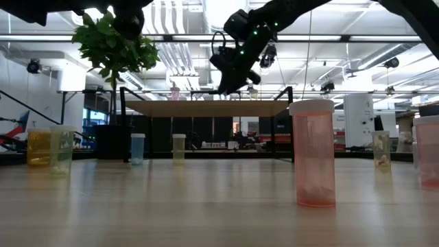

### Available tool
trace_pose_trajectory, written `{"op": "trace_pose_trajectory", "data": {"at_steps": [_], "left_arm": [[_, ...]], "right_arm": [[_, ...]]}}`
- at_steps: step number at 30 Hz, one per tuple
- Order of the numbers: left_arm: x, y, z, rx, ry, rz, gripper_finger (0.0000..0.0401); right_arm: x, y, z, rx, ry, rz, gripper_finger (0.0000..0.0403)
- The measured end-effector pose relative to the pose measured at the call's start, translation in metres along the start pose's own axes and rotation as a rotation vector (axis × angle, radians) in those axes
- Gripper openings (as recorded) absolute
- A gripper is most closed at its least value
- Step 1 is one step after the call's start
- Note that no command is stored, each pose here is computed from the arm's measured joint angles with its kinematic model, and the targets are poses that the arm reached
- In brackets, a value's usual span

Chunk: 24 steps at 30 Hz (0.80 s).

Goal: Pick and place medicine bottles onto shelf by color
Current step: Put the blue pill bottle on the shelf

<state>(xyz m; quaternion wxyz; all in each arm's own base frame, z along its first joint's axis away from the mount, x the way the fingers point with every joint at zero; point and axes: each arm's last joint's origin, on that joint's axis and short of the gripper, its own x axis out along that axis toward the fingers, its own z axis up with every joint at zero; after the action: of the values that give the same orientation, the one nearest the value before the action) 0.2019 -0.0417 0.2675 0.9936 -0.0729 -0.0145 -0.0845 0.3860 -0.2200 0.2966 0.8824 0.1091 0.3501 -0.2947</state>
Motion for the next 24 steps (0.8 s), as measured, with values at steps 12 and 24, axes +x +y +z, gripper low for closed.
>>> {"op": "trace_pose_trajectory", "data": {"at_steps": [12, 24], "left_arm": [[0.0, -0.0001, 0.0003, 0.0, -0.004, -0.001, 0.0144], [0.0, -0.0001, 0.0006, 0.0, -0.006, -0.001, 0.0144]], "right_arm": [[0.0022, -0.0007, -0.0011, -0.002, -0.014, -0.03, 0.0111], [0.0024, -0.0015, 0.0, 0.02, -0.026, -0.03, 0.0136]]}}
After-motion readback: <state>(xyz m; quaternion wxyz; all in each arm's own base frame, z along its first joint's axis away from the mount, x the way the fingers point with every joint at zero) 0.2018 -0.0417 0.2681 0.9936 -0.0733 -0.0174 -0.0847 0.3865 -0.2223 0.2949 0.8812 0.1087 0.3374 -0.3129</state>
